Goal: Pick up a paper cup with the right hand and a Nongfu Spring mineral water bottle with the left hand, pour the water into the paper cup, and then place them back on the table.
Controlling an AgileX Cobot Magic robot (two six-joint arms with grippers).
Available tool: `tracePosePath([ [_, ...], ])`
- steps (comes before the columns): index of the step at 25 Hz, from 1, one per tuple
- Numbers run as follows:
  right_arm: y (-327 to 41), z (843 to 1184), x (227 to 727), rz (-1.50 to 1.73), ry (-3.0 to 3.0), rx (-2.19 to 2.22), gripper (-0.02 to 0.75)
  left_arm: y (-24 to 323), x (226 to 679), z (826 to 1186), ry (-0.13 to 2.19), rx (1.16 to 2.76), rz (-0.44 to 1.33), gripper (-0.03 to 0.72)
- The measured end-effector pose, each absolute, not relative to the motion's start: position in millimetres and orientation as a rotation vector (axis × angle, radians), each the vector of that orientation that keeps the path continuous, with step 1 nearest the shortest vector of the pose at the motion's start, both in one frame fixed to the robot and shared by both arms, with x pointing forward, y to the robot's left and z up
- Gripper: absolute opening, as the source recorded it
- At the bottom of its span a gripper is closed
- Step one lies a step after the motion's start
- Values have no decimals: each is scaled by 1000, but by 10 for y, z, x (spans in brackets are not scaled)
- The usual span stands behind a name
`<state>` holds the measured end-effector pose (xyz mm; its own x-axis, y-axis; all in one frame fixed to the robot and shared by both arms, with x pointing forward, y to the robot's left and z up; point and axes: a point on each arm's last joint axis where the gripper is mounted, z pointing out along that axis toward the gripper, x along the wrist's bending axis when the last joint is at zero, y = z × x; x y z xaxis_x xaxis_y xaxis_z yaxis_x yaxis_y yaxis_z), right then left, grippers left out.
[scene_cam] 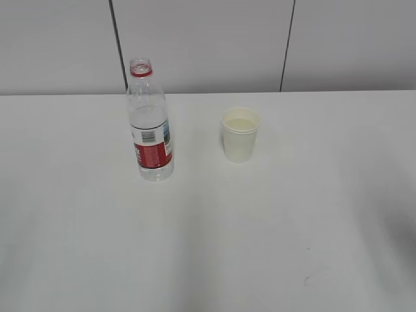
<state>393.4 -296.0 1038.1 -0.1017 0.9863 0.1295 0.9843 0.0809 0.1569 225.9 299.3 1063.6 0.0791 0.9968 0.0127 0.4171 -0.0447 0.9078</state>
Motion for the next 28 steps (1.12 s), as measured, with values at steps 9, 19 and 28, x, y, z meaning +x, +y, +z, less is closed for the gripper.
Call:
tracePosePath([
  [9,-2947,10275,3711,376,2265,2042,585,2993,2255,10634,1445,1577,938,529],
  [19,-2930,10084,3406,448,2215,1958,584,2993,2253,10633,1445,1577,938,529],
  [28,-2913,10107,3164,576,2105,1844,584,2993,2253,10633,1445,1577,938,529],
])
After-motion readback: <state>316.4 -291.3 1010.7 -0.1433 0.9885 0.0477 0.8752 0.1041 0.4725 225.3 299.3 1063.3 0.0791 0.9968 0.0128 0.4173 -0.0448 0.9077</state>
